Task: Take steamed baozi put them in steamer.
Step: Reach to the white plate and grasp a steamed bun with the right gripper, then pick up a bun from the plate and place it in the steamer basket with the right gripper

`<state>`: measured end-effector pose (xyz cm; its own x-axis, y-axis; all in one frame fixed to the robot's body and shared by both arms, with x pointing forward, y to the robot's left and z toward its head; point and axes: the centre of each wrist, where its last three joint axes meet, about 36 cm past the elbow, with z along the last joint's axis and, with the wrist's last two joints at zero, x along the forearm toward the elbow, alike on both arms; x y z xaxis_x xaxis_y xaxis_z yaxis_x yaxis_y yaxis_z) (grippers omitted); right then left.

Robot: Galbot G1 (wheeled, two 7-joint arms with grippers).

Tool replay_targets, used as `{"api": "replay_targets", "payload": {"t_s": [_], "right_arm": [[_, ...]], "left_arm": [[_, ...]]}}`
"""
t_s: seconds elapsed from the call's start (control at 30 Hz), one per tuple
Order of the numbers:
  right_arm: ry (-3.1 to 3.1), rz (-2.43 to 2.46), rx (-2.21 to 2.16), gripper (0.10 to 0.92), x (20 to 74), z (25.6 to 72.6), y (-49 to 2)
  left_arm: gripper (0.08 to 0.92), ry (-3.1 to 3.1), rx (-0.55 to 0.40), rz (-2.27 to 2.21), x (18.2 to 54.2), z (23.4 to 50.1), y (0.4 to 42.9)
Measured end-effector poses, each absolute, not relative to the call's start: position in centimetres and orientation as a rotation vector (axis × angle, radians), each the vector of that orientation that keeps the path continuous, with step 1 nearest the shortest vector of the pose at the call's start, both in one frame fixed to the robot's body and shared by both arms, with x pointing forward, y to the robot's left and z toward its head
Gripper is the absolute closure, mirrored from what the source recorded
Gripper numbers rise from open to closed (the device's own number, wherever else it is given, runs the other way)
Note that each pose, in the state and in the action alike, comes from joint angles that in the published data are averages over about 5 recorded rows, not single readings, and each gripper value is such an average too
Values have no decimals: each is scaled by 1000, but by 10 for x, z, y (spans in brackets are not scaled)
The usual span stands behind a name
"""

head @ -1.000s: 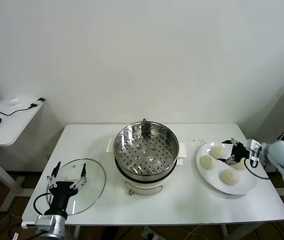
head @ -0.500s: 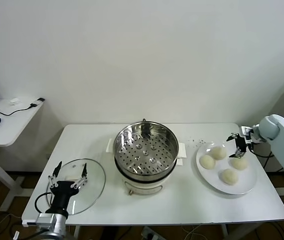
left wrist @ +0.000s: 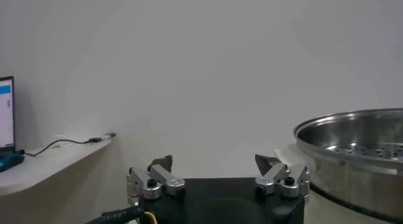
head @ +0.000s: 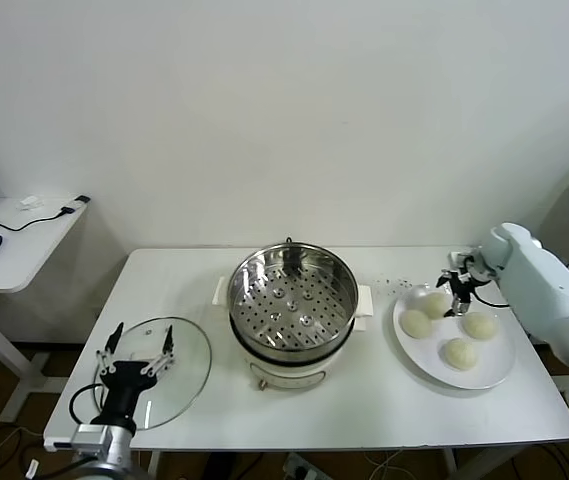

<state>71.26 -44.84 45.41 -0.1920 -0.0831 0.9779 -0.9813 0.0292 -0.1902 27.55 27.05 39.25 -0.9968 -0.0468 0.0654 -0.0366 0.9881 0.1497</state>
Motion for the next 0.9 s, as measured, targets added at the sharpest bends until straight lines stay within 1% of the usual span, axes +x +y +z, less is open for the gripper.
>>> {"api": "replay_targets", "payload": {"t_s": [0.13, 0.4, 0.67, 0.9], "right_arm": [[-1403, 1292, 1158, 207, 714, 452, -447], [-1383, 1294, 1154, 316, 717, 450, -445], [-1379, 1295, 1160, 395, 719, 451, -444], [-1373, 1307, 1175, 419, 720, 462, -446]], "left_arm": [[177, -3062, 66, -228, 275, 392, 271], [177, -3064, 66, -228, 276, 392, 271], [177, -3063, 67, -229, 276, 391, 272], [177, -3059, 71, -231, 274, 390, 273]]}}
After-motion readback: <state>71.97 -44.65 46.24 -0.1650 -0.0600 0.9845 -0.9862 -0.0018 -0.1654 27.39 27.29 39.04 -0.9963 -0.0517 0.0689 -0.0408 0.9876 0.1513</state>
